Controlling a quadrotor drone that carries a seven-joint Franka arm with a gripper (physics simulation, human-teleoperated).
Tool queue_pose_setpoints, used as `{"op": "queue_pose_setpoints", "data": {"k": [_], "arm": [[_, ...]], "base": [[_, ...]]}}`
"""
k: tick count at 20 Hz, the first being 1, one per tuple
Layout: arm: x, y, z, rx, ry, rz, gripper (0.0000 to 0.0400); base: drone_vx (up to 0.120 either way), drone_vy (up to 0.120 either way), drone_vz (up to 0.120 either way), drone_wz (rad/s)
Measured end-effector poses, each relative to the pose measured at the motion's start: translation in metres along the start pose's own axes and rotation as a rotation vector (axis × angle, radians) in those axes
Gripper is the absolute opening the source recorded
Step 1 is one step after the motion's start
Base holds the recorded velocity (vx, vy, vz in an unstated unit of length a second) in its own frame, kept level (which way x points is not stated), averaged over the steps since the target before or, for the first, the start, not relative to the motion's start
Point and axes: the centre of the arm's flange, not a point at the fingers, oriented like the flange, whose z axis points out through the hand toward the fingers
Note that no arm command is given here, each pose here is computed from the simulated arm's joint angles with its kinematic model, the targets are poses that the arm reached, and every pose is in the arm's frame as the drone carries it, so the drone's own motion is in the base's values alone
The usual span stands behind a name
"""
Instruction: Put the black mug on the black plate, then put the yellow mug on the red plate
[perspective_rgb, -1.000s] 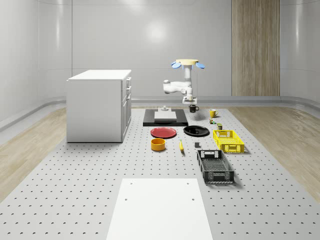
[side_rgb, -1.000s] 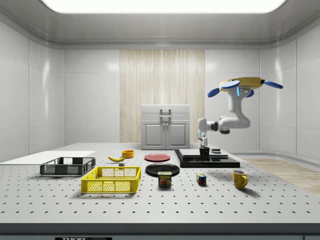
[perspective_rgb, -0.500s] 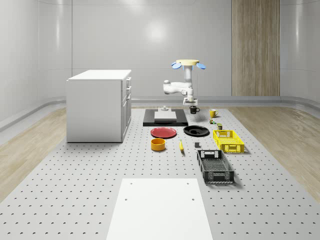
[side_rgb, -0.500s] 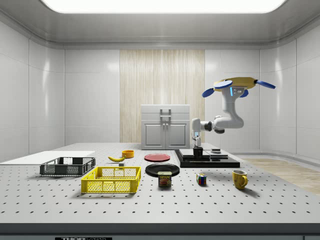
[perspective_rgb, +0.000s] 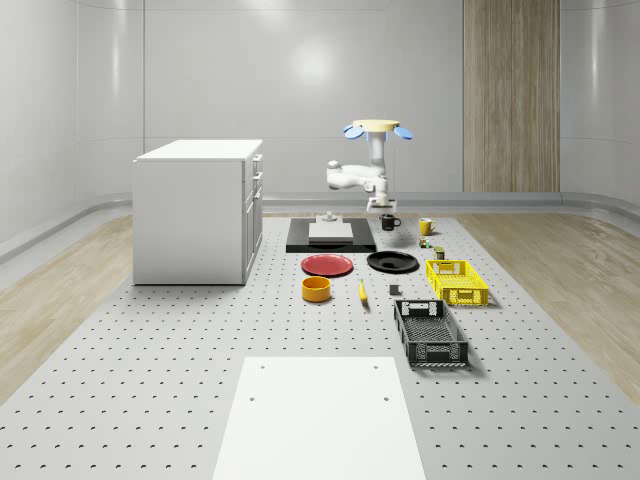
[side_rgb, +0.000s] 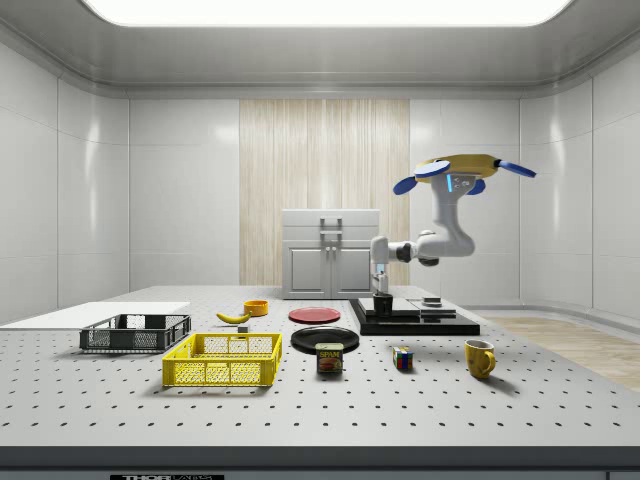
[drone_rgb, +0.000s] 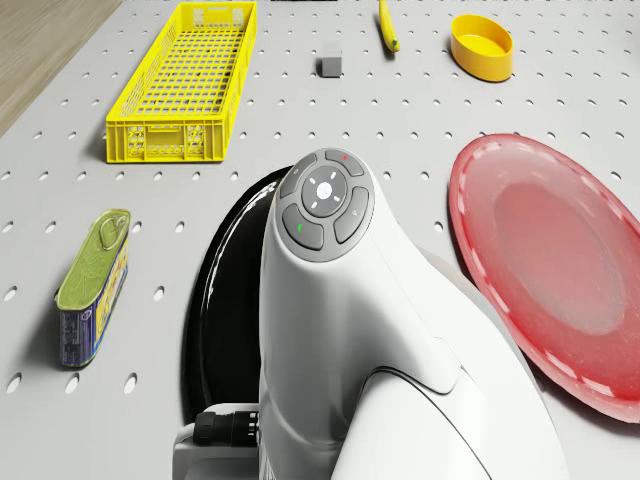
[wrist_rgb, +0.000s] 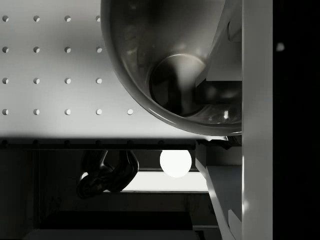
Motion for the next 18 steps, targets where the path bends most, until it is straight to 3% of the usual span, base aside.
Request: {"op": "queue_pose_setpoints", "data": {"k": [18], "arm": [[0.0, 0.0, 0.0, 0.0, 0.0, 0.0, 0.01]], "base": [[0.12, 0.0, 0.0, 0.0]]}}
